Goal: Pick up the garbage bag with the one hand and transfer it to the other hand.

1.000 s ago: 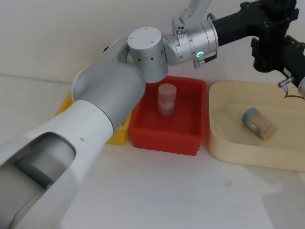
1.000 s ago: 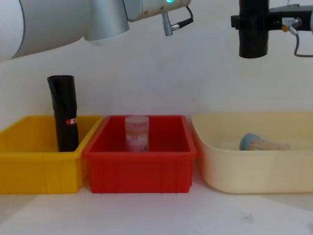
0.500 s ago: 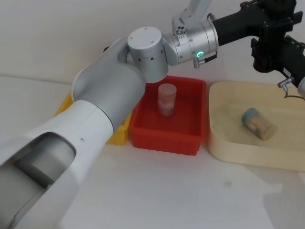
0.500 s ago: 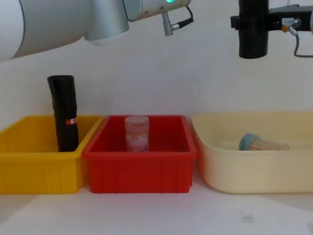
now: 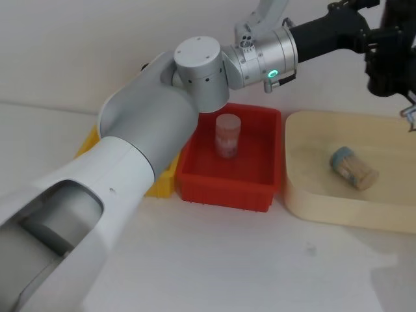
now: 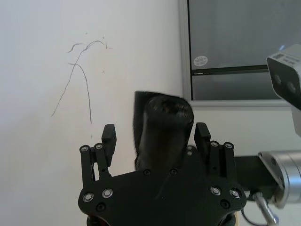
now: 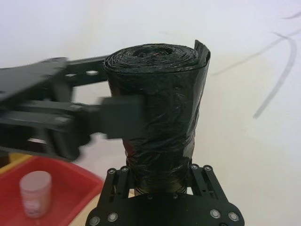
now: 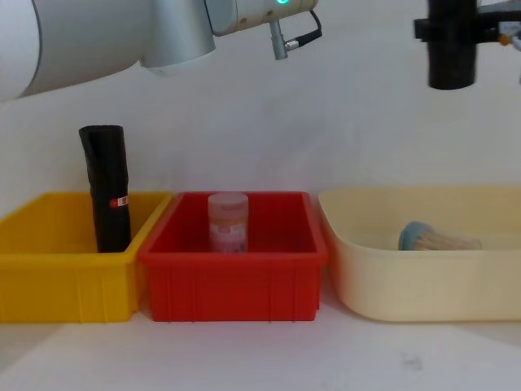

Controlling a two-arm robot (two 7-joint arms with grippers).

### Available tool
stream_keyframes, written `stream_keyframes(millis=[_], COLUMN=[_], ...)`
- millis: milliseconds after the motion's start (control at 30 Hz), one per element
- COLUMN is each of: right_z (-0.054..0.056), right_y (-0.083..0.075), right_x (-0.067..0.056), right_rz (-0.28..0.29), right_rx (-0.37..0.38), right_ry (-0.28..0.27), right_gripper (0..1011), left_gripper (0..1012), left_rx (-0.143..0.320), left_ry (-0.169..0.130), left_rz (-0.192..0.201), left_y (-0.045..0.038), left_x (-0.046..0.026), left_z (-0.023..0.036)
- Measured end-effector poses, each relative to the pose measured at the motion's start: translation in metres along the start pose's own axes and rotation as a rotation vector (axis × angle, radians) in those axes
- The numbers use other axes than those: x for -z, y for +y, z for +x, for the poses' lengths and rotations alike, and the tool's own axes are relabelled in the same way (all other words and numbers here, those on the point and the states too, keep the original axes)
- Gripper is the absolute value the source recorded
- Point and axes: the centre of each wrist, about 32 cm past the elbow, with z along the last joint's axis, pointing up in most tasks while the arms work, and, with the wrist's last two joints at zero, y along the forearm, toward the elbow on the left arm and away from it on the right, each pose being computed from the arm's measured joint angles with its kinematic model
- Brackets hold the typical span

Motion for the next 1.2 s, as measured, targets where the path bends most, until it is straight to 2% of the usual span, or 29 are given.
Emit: stream_keyframes(millis=[333,467,867,900,1000,1200], right_z=[0.021,0.025,0.033,0.034,0.035,0.036], right_y=[-0.022,-0.027,-0.037,-0.037,-0.039,-0.040], right_x=[0.000,0.000,0.001,0.001,0.000,0.000], right_rz=[-0.040,-0.052,-0.078,-0.079,-0.082,-0.086], right_rx=[0.086,0.099,0.124,0.125,0.128,0.132], right_ry=[0.004,0.008,0.017,0.018,0.019,0.020], right_gripper=[538,562,914,914,999,1001], left_gripper=[1001,1001,1002,1001,1001,1001], left_rx=[0.000,0.000,0.000,0.000,0.000,0.000], left_ry=[0.000,0.000,0.000,0.000,0.000,0.000], left_rz=[0.000,0.000,0.000,0.000,0.000,0.000], left_y=[0.0000,0.0000,0.0000,0.0000,0.0000,0.0000], left_x=[0.0000,0.0000,0.0000,0.0000,0.0000,0.0000], left_z=[0.0000,0.0000,0.0000,0.0000,0.0000,0.0000])
